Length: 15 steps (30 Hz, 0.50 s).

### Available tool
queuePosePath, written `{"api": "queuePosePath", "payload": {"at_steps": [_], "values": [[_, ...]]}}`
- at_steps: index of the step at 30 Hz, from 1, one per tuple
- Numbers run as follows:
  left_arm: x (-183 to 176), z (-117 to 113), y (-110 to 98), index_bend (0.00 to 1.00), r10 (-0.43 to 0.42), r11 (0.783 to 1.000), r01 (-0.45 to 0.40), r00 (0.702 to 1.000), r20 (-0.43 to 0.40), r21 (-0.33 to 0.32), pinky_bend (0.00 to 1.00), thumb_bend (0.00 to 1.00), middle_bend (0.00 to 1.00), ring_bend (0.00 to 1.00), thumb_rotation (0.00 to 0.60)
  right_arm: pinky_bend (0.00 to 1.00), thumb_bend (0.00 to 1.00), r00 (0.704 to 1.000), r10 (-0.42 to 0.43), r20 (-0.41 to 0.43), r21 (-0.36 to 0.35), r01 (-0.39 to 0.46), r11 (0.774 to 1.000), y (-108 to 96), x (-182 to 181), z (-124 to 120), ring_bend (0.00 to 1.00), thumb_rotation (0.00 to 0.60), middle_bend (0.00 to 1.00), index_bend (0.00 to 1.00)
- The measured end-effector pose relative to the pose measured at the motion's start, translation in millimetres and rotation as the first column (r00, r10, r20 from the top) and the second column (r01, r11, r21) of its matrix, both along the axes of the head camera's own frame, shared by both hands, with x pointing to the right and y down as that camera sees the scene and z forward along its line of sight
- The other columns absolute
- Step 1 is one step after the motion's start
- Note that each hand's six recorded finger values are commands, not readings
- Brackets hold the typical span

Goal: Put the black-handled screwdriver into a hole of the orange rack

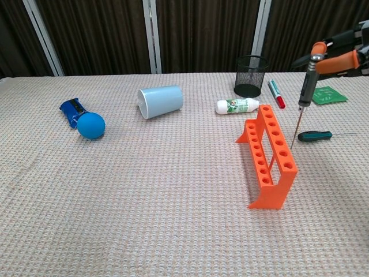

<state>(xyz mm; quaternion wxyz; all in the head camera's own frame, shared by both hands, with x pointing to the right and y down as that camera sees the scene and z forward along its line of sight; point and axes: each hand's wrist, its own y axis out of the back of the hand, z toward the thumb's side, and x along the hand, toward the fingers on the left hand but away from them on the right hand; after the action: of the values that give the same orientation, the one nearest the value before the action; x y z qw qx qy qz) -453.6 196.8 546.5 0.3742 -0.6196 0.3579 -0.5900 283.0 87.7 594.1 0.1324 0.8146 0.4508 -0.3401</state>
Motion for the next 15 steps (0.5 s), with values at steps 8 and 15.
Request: {"api": "queuePosePath", "payload": {"at_steps": [8,15], "values": [[-0.6,-2.9,-1.3,0.04,-0.004,1.0,0.004,1.0,0.004,0.01,0.0,0.0,0.0,0.0,0.6,0.0,0.35,0.995,0.012,0.099,0.012,-0.014,1.0,-2.7,-0.2,-14.6,0.0,0.6,0.2,0.58],[-0.1,-2.6,-1.7,0.04,-0.006,1.0,0.006,1.0,0.005,0.009,0.0,0.0,0.0,0.0,0.6,0.0,0.35,0.99,-0.003,0.143,0.034,-0.002,0.999,-8.7,-1.8,-22.0,0.0,0.6,0.2,0.58]]}}
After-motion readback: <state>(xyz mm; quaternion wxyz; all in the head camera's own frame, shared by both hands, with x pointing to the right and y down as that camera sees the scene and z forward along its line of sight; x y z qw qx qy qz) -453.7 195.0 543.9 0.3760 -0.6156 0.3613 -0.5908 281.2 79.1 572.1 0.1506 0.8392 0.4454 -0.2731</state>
